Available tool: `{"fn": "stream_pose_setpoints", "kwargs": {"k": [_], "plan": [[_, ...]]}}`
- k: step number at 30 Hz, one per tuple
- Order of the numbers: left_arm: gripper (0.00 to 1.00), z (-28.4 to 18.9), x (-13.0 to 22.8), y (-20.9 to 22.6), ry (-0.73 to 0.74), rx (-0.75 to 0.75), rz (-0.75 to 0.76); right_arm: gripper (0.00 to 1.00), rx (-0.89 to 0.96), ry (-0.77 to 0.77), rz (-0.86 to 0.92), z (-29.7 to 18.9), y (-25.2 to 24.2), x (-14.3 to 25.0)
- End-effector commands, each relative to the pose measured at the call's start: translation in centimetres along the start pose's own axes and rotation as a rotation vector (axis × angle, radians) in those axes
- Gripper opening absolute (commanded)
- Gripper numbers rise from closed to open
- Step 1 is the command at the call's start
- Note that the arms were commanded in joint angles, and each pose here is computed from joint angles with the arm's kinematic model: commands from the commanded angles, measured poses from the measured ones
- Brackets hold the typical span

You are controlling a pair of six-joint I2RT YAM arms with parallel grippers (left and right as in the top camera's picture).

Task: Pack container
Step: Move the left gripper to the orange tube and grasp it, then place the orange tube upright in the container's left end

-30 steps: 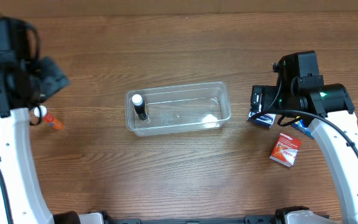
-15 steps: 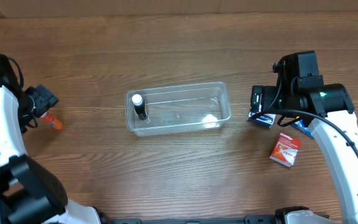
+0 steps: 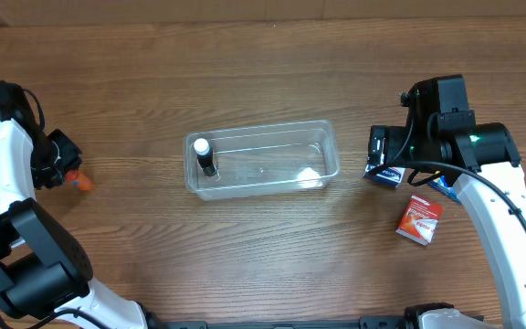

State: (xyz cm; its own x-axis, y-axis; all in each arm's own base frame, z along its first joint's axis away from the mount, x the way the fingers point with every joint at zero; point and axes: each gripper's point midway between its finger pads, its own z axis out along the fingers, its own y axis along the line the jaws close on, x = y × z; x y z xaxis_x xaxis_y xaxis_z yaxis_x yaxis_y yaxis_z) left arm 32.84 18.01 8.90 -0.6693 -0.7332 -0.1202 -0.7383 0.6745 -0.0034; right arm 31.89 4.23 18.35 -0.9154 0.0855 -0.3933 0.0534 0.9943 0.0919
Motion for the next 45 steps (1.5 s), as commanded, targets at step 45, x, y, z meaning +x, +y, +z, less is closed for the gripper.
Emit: {"fn": "stream_pose_setpoints", "kwargs": {"k": [45], "plan": [[0.04, -4.7, 20.0, -18.5, 0.152, 0.020, 0.589, 1.00, 0.001, -0.032, 0.003, -0.7, 0.0, -1.0]]}}
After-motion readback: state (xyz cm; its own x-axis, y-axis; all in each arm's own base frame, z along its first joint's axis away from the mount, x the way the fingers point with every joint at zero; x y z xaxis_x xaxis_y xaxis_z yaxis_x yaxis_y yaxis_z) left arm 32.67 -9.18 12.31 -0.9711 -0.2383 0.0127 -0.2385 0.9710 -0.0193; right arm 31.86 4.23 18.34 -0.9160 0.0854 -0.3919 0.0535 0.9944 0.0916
